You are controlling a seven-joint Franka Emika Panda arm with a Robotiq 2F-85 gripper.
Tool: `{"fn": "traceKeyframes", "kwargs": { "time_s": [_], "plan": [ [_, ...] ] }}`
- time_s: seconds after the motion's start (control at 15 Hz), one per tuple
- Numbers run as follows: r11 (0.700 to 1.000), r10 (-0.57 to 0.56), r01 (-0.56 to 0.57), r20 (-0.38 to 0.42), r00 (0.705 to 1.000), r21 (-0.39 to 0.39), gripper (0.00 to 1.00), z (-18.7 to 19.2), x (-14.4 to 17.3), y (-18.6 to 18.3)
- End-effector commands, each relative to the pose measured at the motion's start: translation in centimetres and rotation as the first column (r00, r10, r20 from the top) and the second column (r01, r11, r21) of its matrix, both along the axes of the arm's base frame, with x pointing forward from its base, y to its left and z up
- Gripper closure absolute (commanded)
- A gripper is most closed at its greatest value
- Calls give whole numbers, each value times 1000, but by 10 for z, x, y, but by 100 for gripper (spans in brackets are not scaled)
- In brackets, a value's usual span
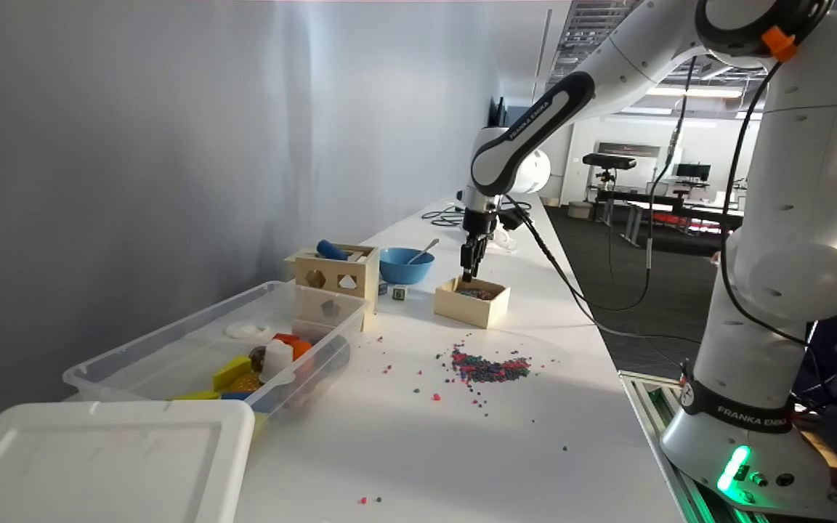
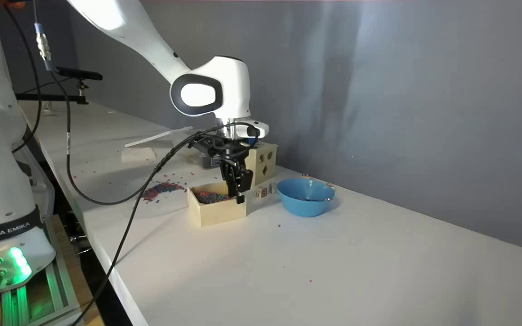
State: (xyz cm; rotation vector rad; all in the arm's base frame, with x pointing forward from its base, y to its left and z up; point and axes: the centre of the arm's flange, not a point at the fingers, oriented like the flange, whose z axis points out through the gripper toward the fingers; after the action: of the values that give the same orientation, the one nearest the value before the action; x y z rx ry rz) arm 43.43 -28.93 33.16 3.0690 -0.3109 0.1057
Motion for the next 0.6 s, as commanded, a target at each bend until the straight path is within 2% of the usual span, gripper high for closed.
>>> {"fn": "traceKeyframes", "kwargs": {
  "time_s": [0.0, 0.2, 0.33, 0.4, 0.53],
  "plan": [
    [996, -81, 82, -20, 997, 24, 21, 13, -24, 11],
    [985, -162, 163, -20, 987, 47, 1, 12, -32, 8],
    [981, -194, 194, 13, 981, 18, 0, 12, -30, 2],
    [987, -155, 156, -12, 988, 39, 4, 9, -21, 0],
    [984, -175, 175, -1, 985, 34, 0, 10, -21, -2]
  ]
}}
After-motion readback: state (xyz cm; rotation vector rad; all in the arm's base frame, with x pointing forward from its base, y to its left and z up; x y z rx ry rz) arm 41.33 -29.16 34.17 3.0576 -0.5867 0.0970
